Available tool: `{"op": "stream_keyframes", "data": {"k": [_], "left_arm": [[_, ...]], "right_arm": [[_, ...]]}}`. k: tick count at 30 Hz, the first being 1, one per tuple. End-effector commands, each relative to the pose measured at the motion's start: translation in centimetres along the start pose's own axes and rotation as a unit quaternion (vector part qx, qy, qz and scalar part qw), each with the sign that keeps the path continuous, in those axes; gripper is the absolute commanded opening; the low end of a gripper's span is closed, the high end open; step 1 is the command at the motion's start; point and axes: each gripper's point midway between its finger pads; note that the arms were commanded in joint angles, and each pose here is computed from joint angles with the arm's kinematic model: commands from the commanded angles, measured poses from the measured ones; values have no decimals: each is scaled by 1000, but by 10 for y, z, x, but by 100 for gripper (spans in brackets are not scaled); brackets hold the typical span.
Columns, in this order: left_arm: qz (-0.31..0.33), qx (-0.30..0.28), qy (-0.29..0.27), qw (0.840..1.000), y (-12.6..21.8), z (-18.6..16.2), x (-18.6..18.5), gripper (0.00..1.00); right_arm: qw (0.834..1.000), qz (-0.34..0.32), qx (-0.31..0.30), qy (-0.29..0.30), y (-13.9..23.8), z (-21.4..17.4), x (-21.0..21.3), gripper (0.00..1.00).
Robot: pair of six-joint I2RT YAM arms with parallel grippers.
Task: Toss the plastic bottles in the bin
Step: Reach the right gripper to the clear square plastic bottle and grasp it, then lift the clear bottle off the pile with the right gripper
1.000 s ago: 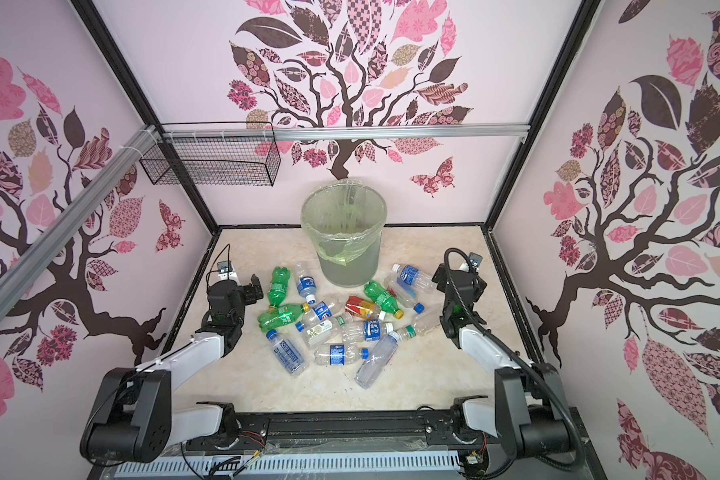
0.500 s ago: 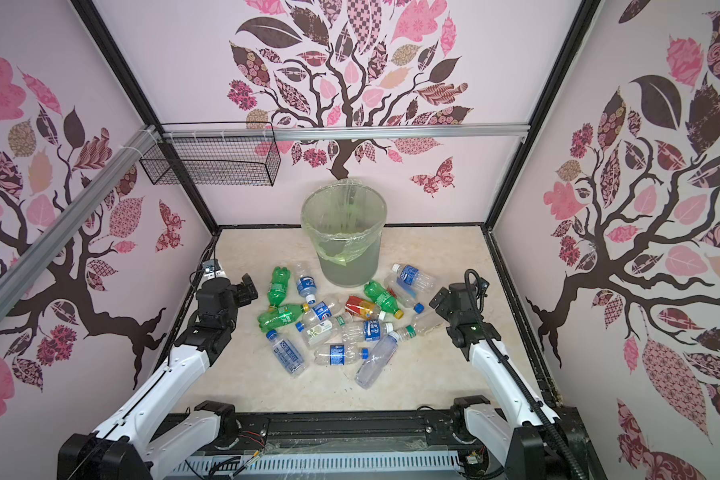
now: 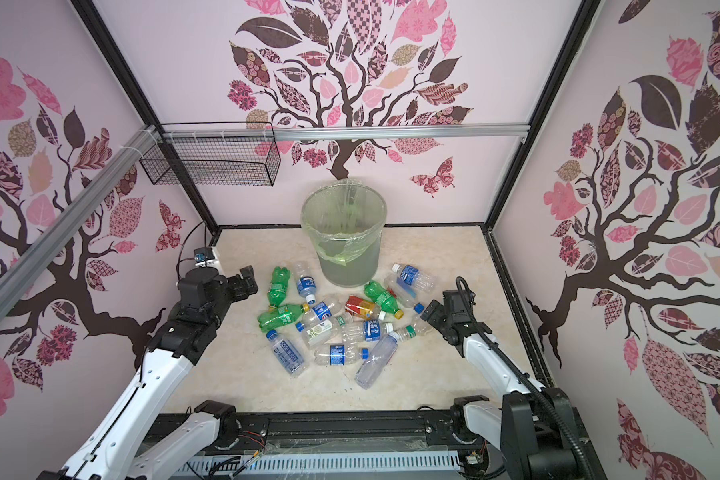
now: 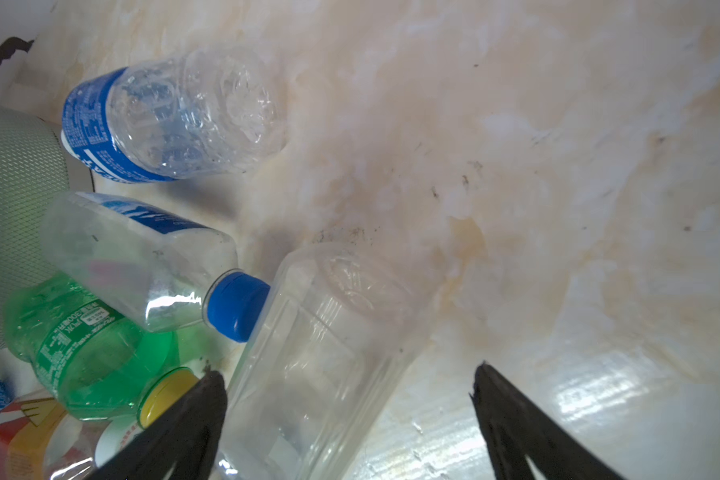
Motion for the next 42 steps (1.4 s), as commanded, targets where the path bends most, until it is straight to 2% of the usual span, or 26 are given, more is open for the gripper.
{"op": "stream_keyframes", "data": {"k": [1,6,17,20,24,29,32,37,42], "left_arm": [[-27,17,-10,999,19,3,-6,95],[-18,25,-31,999,25,-4,1,96],[-41,35,-25,998,22,-7,-7,96],[-39,32,-26,998,24,-5,-6,96],[-38,31,-25,998,25,-6,-5,96],[-38,33,-25,998,24,-7,-4,96],[-38,35,-26,998,23,-8,-5,96],[-8,47,-31,998,23,-14,7,98],[-7,68,-42,997,23,-26,10,98]], "right_arm": [[999,27,25,9,-8,-5,13,94],[999,11,28,13,-19,-9,7,92],[998,-3,51,40,-37,-7,8,91],[997,-8,48,53,-38,-4,8,85],[997,-14,47,63,-40,-2,7,71],[997,-22,32,70,-34,5,5,62],[996,-20,14,85,-25,16,9,60],[993,1,-47,106,15,52,29,56],[978,106,-119,132,69,88,79,51]]}}
Point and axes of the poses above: each gripper's point midway between its finger pads, its own y axis back along the fingers, its own x axis along the line the jaws close on, z = x × y, and after that the axes turned 7 degrees about y, right-handed
